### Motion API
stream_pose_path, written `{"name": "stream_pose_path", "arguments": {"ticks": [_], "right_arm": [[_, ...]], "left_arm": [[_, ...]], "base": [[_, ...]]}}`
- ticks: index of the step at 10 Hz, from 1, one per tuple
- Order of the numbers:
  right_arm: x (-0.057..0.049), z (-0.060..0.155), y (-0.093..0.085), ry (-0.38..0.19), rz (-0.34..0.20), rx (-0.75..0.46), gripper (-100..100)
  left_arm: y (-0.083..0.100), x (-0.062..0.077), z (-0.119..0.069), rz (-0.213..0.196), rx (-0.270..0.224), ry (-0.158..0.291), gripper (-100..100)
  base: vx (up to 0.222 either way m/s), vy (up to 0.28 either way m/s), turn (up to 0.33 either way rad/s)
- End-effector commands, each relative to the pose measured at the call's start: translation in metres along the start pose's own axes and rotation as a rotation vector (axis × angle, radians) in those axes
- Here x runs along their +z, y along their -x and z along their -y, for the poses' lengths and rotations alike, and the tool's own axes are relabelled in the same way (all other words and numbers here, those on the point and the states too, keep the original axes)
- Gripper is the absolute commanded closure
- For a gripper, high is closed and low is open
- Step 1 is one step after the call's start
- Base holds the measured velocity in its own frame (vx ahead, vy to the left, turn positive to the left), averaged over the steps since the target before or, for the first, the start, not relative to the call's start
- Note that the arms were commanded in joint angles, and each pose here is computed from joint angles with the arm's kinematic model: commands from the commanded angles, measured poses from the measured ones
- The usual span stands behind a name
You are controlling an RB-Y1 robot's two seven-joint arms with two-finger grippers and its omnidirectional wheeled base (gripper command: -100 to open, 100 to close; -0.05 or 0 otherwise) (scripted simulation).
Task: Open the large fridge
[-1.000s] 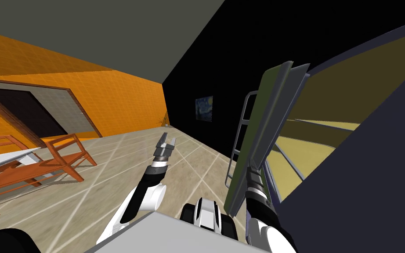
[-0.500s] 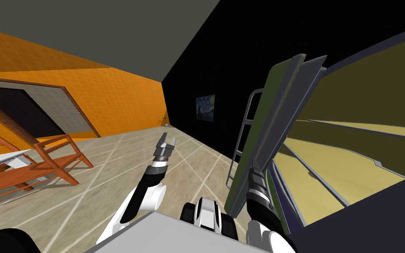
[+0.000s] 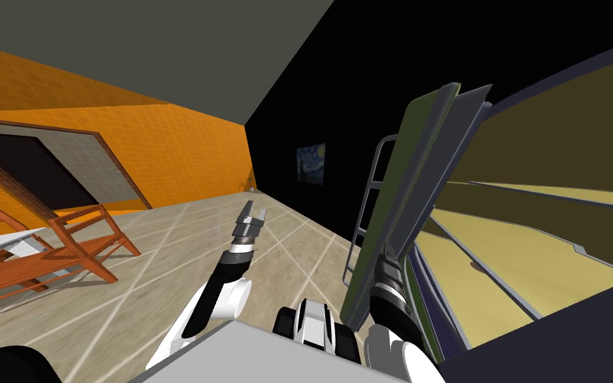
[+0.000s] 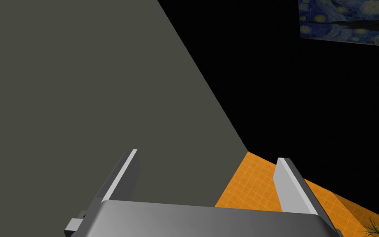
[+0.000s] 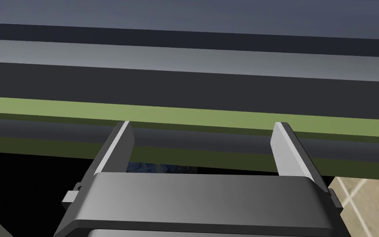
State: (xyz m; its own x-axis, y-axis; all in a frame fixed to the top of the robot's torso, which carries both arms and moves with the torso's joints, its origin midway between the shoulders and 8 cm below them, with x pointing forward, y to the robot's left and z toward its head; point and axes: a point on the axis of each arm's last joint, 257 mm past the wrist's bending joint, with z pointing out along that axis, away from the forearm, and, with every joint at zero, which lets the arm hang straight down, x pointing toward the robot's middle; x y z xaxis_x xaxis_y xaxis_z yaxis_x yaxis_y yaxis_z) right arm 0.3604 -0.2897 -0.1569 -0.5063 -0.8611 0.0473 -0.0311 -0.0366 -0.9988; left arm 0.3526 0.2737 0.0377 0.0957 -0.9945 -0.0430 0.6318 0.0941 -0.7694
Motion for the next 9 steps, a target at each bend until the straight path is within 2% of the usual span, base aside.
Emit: {"name": "stream_pose_path", "arguments": {"ticks": [1,2,3,5,6,7,8,9], "right_arm": [[0.005,0.015,-0.011,-0.018,-0.047,0.033,-100],[0.005,0.015,-0.011,-0.018,-0.047,0.033,-100],[0.000,-0.001,-0.002,0.014,-0.023,0.032,-100],[-0.003,0.010,-0.002,0.005,-0.027,0.020,-100],[-0.005,0.002,0.002,0.019,-0.013,0.028,-100],[-0.002,0.001,0.000,0.013,-0.019,0.035,100],[-0.004,0.003,0.004,0.012,-0.007,0.030,100],[-0.002,0.004,-0.003,0.010,-0.031,0.032,100]], "left_arm": [[0.000,0.000,0.000,0.000,0.000,0.000,0],[0.000,0.000,0.000,0.000,0.000,0.000,0],[0.000,0.000,0.000,0.000,0.000,0.000,0],[0.000,0.000,0.000,0.000,0.000,0.000,0],[0.000,0.000,0.000,0.000,0.000,0.000,0],[0.000,0.000,0.000,0.000,0.000,0.000,0],[0.000,0.000,0.000,0.000,0.000,0.000,0],[0.000,0.000,0.000,0.000,0.000,0.000,0]], "base": [[0.012,0.000,0.013],[0.014,0.000,0.006],[-0.012,0.023,0.008],[0.037,0.015,0.070],[0.016,0.019,0.028],[-0.034,-0.001,-0.089],[-0.024,0.003,-0.022],[0.092,0.085,-0.022]]}}
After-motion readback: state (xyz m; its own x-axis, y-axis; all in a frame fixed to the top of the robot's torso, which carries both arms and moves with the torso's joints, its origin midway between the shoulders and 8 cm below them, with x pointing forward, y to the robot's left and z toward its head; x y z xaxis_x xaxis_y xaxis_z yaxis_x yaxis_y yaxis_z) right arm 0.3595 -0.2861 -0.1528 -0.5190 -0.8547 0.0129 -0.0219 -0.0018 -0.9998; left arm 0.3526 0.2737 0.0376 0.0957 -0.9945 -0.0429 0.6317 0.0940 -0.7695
